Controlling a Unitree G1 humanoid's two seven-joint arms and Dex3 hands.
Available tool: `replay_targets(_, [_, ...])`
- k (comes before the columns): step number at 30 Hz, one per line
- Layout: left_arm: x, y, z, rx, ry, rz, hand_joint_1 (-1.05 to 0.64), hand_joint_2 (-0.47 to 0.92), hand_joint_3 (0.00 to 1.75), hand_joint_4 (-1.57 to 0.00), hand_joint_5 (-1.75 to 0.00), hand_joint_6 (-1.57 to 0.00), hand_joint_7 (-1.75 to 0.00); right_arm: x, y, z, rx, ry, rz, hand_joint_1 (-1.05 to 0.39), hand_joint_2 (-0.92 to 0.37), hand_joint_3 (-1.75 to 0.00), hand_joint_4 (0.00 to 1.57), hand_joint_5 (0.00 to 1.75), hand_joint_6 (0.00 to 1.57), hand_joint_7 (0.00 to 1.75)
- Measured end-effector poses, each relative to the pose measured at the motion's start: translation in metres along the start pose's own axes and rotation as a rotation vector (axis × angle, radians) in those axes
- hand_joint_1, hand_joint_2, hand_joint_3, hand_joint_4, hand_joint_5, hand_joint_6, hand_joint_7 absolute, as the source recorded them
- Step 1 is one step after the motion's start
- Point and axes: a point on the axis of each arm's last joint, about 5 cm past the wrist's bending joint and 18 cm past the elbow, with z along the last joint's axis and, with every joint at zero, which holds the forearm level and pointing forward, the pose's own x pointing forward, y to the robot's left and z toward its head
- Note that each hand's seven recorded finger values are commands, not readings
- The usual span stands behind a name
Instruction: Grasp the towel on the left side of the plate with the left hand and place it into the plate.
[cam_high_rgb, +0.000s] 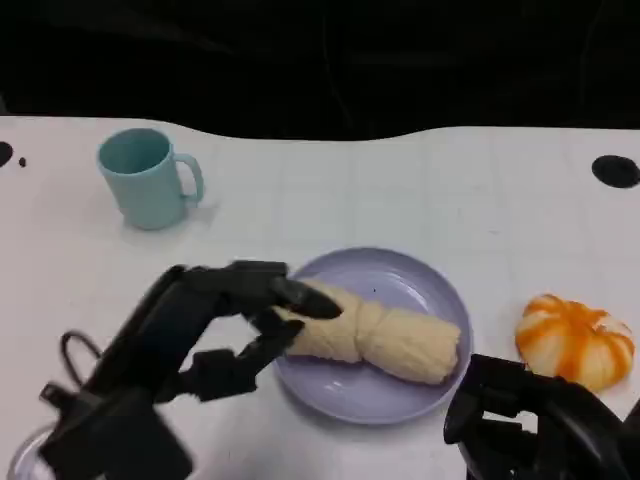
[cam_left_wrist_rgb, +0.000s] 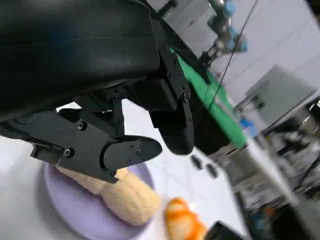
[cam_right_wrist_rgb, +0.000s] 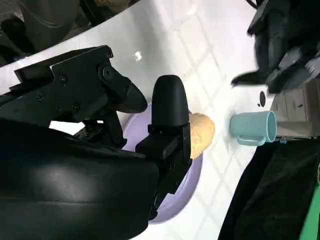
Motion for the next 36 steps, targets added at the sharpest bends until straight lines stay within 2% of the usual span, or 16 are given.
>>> replay_targets(3, [-0.017,0.002,-0.001,-0.067,0.043,0.048,-0.02,0.42,1.34,-0.83,-1.56,-0.78,-1.25,0.000,0.0000,0.000,0.000,0.001,0.000,-0.07,-0.68,-1.05,0.73,1.75,0.58,1.63])
replay_targets(6, [-0.028,0.001,-0.001,-0.122,0.077,0.071,-0.06,0.41,1.39,-0.82,-1.68,-0.78,-1.39,0.000,-0.0001,0.001,-0.003,-0.002,0.000,-0.06,-0.68,-1.06,0.73,1.75,0.57,1.62])
replay_targets(9, [-0.040,-0.006,0.000,-0.232,0.128,0.110,-0.07,0.44,1.40,-0.82,-1.74,-0.76,-1.56,0.001,-0.0003,0.002,-0.005,-0.007,0.000,-0.05,-0.68,-1.06,0.73,1.75,0.57,1.62])
replay_targets(15, [-0.055,-0.019,0.001,-0.412,0.240,0.191,-0.06,0.44,1.47,-0.84,-1.75,-0.71,-1.69,0.001,-0.0020,0.003,-0.010,-0.016,-0.004,-0.04,-0.66,-1.08,0.73,1.75,0.57,1.62])
replay_targets(20, [-0.057,-0.024,-0.001,-0.516,0.310,0.222,-0.06,0.43,1.46,-0.84,-1.75,-0.70,-1.72,-0.001,-0.0060,0.003,-0.015,-0.016,-0.027,-0.05,-0.66,-1.07,0.73,1.75,0.57,1.61])
replay_targets(26, [-0.057,-0.020,-0.005,-0.584,0.384,0.225,-0.04,0.44,1.45,-0.88,-1.75,-0.72,-1.74,-0.001,-0.0071,0.002,-0.019,-0.035,-0.028,-0.06,-0.65,-1.08,0.74,1.75,0.58,1.61])
replay_targets(36, [-0.053,-0.021,-0.008,-0.651,0.406,0.196,-0.05,0.43,1.41,-0.87,-1.75,-0.76,-1.65,0.001,-0.0096,-0.004,-0.013,-0.026,-0.025,-0.04,-0.65,-1.09,0.74,1.75,0.59,1.61])
